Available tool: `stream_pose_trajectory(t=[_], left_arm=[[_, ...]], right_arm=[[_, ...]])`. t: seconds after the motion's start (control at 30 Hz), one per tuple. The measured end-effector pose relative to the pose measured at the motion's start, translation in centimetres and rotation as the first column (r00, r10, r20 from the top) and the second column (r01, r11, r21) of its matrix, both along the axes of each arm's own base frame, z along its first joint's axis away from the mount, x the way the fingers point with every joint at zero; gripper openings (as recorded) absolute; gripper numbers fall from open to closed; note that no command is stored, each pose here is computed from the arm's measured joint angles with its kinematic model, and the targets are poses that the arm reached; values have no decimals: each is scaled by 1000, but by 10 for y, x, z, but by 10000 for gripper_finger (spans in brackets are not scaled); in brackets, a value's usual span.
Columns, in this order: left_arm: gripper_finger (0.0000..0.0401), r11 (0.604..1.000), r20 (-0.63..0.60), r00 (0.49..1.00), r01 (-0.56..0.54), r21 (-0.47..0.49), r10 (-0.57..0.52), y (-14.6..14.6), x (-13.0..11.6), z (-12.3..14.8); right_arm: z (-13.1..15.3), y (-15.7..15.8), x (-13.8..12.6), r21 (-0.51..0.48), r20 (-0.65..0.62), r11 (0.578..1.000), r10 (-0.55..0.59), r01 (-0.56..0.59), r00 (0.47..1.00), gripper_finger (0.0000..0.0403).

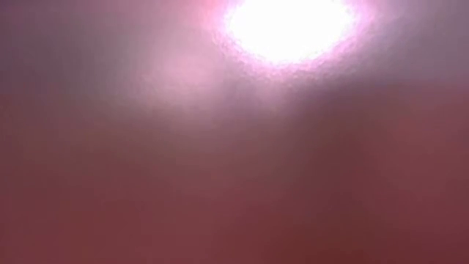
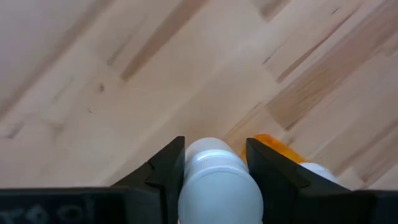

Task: Pick and place pill bottles into a basket
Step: Put the white pill bottle into the red bin

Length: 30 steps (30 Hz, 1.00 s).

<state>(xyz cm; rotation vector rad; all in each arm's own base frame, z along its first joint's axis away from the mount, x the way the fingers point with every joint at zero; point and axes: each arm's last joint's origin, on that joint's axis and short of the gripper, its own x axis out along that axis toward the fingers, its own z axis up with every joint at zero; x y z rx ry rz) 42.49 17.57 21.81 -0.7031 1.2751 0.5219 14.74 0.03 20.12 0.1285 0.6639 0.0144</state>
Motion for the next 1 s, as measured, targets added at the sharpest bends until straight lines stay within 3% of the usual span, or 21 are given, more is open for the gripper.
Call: stream_pose_trajectory(t=[0.53, 1.0], left_arm=[[185, 997, -25, 999, 42, 60, -40, -12, -9, 72], [185, 957, -61, 968, 251, 148, -244, -93, -10, 106]], right_arm=[[0, 0, 0, 6, -2, 1000, -3, 3, 1000, 291], [0, 0, 0, 7, -4, 1000, -5, 6, 1000, 291]])
